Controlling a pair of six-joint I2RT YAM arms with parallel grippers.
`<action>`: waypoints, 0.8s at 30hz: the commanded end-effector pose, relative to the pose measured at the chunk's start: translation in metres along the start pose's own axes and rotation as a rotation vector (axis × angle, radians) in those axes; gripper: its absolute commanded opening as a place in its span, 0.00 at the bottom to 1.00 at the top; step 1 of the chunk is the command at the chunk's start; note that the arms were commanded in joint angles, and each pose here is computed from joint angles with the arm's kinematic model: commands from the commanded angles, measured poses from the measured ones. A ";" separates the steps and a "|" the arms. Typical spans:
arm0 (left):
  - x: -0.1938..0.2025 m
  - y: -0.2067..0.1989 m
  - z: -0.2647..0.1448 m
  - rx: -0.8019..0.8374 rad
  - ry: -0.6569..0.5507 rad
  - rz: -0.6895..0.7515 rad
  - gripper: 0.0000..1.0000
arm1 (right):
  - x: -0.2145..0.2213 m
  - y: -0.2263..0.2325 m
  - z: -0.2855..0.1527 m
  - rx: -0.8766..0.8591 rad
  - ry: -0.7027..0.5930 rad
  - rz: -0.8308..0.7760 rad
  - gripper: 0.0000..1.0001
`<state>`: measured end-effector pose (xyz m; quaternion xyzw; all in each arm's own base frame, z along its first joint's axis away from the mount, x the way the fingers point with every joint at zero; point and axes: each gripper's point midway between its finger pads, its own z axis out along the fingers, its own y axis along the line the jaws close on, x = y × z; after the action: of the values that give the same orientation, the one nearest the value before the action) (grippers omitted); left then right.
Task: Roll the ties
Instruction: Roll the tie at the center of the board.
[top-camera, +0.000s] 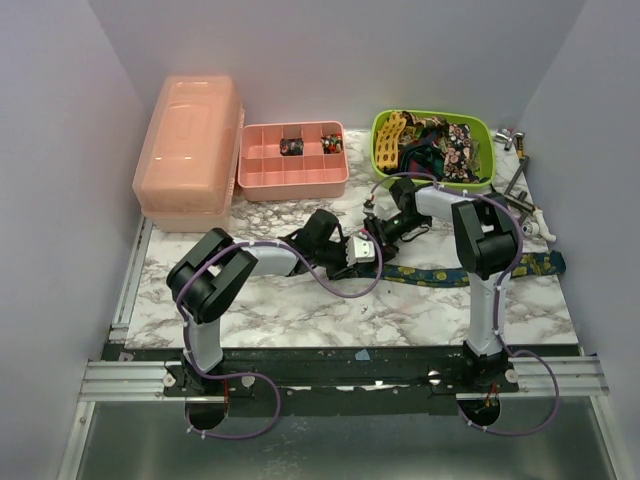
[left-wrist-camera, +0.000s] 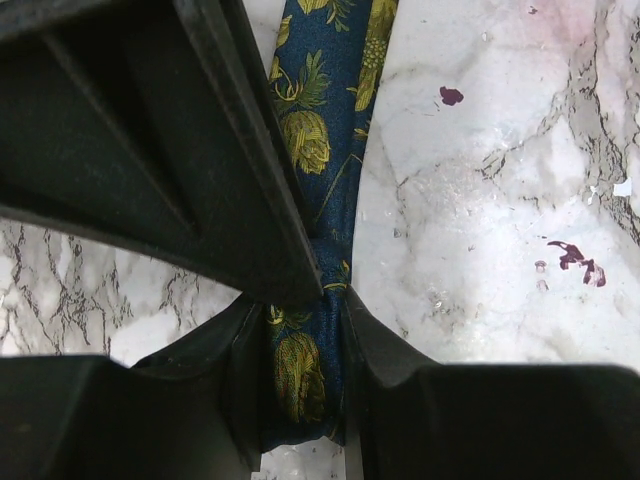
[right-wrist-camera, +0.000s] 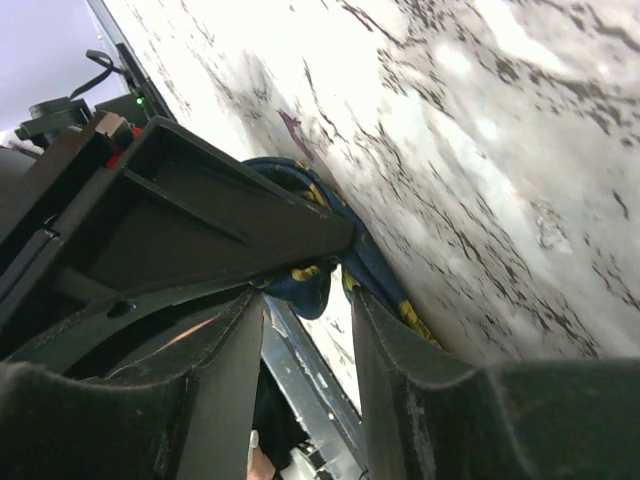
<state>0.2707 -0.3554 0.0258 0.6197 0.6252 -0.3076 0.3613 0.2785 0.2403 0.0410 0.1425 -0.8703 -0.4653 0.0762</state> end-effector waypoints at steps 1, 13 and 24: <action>0.048 -0.028 0.001 0.076 0.149 -0.052 0.24 | -0.006 0.002 0.010 -0.030 -0.009 -0.020 0.38; 0.000 -0.005 -0.021 -0.019 -0.131 -0.110 0.79 | 0.026 -0.055 0.015 0.204 0.055 0.003 0.01; -0.017 -0.016 -0.024 -0.004 -0.283 -0.013 0.84 | 0.026 -0.075 0.018 0.300 -0.095 -0.019 0.00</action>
<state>0.2587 -0.3309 0.0324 0.5548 0.6260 -0.3602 0.4129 0.2455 0.2247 0.0146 0.1286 -0.8965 -0.4195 0.0620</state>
